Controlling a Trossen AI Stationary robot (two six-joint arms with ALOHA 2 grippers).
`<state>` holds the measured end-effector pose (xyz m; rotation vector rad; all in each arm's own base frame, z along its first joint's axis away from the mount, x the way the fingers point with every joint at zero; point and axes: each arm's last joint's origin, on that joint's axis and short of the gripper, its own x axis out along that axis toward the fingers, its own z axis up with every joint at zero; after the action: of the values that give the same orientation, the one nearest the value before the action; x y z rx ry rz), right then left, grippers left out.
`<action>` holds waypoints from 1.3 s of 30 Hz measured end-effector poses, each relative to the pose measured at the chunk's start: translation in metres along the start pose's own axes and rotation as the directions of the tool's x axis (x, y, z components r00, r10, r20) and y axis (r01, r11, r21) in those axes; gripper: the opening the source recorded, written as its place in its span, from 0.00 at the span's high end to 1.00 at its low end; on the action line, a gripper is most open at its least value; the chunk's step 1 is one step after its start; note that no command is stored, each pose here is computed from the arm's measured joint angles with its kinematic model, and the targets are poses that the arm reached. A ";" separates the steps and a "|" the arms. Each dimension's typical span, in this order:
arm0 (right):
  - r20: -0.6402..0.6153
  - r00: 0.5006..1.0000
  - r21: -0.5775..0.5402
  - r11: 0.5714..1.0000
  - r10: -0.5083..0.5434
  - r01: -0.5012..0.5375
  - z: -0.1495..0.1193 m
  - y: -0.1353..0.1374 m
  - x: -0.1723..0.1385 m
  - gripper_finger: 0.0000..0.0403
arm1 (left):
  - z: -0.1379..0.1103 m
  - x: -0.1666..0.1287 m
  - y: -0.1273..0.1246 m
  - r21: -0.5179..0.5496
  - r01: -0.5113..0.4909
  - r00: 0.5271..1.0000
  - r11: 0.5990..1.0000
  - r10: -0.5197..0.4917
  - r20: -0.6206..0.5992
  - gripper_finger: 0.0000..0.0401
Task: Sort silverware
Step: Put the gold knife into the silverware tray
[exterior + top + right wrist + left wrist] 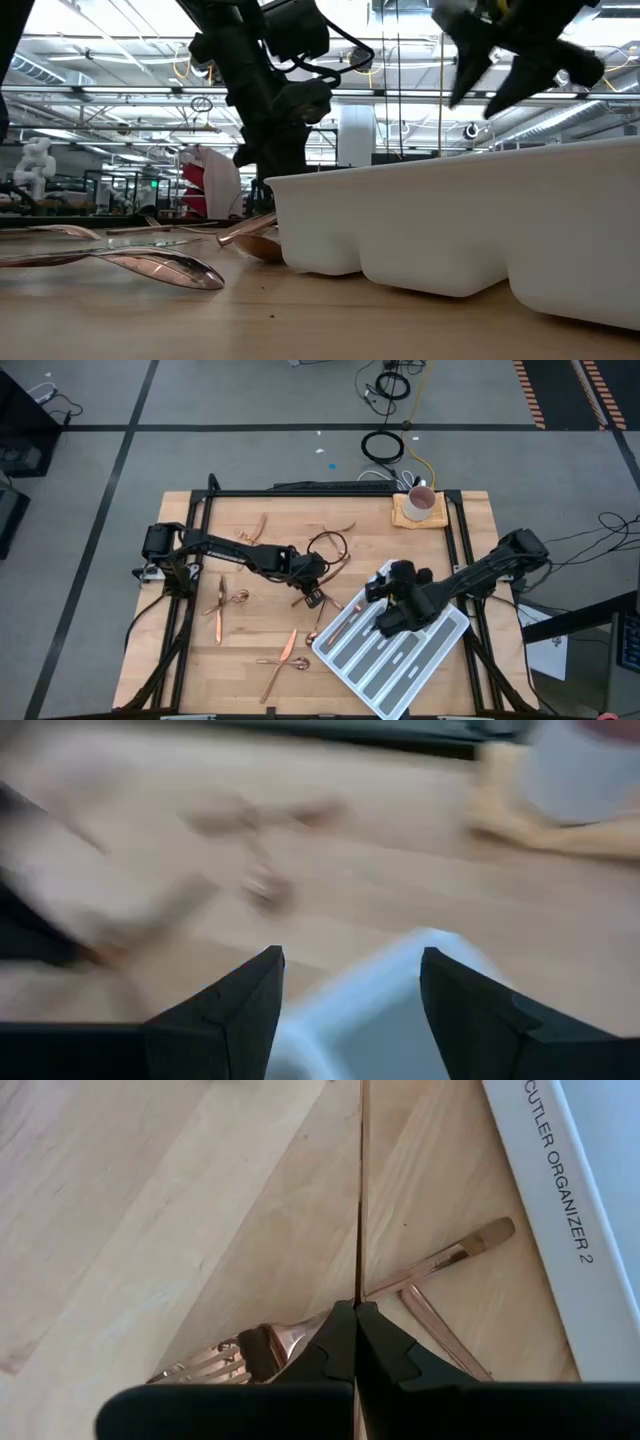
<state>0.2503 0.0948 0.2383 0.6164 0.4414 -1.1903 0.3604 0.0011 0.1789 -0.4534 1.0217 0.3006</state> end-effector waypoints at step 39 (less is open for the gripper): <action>-0.228 0.891 0.032 0.918 0.392 -0.395 0.038 0.007 0.101 0.48 | 0.010 -0.001 -0.002 -0.043 0.074 0.995 0.996 -0.071 0.073 1.00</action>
<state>0.2895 -0.0007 0.2066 0.7930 0.4922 -0.7290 0.3683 0.0044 0.1845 -0.5164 0.9279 0.2737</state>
